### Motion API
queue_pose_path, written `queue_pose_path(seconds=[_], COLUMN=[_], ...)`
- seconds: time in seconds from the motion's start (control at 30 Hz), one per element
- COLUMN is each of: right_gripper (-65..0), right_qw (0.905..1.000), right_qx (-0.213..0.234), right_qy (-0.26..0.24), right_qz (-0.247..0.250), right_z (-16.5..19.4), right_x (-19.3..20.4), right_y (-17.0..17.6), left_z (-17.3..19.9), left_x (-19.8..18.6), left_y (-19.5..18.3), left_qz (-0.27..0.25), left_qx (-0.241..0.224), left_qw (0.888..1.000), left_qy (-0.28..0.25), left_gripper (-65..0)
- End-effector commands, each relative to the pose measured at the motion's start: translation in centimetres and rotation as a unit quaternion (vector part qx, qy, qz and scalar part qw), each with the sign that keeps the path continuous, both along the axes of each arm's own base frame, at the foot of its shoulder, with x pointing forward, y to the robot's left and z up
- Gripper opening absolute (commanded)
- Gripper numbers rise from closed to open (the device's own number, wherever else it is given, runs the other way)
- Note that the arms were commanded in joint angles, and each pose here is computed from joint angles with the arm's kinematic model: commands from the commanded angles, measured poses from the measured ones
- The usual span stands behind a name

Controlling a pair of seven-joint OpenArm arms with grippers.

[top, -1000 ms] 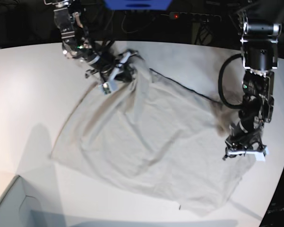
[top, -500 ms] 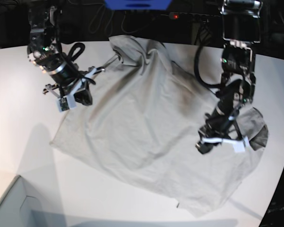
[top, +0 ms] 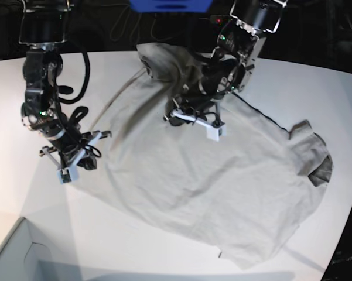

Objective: Layout the t-shirt on the table in an organized manner, then fold the t-shirt properly
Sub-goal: 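Pull the shirt edge with both grippers to reposition it, then grasp the shirt with both grippers and lift it to fold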

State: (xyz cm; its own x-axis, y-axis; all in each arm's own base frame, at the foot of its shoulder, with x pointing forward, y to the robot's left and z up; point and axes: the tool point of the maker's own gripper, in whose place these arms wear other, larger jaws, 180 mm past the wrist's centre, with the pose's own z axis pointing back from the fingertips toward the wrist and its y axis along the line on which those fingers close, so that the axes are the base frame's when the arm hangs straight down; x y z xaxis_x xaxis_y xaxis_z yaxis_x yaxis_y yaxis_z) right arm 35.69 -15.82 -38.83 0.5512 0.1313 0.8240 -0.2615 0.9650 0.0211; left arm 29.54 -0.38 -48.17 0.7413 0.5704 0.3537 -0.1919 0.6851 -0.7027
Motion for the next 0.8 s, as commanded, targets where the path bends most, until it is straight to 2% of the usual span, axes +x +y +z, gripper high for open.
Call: queue_pose_path(seconds=[0.0,0.07,0.17,0.33,0.47,0.6,0.77], right_gripper=[-65.0,-65.0,-65.0,-65.0,-65.0,-65.0,-65.0], right_qw=[0.9998,0.9999,0.9997,0.9989,0.9961,0.9907,0.9780], right_qx=[0.001,0.007,0.018,0.022,0.037,0.067,0.079], right_qy=[-0.020,-0.011,0.008,0.040,0.044,0.024,0.020], right_qz=[-0.001,-0.005,-0.013,0.015,0.067,0.116,0.192], right_z=[1.2,0.6,-0.6,-2.4,-2.6,-1.8,-1.4], right_x=[1.3,2.2,3.6,5.2,5.2,4.9,2.9], right_y=[-0.4,-0.5,-0.7,1.4,7.0,13.2,20.2], left_z=[-0.6,-0.9,-0.6,1.3,3.7,6.3,8.3], left_x=[0.6,1.2,2.4,4.7,6.7,9.4,11.0], left_y=[2.5,5.5,11.1,19.7,23.4,25.2,26.3], left_qz=[0.013,0.022,0.064,0.137,0.158,0.165,0.168], left_qx=[0.025,0.050,0.080,0.117,0.140,0.153,0.161], left_qw=[1.000,0.998,0.995,0.983,0.976,0.970,0.966], left_qy=[0.003,-0.001,-0.007,-0.030,-0.057,-0.088,-0.110], left_gripper=[-65.0,-65.0,-65.0,-65.0,-65.0,-65.0,-65.0])
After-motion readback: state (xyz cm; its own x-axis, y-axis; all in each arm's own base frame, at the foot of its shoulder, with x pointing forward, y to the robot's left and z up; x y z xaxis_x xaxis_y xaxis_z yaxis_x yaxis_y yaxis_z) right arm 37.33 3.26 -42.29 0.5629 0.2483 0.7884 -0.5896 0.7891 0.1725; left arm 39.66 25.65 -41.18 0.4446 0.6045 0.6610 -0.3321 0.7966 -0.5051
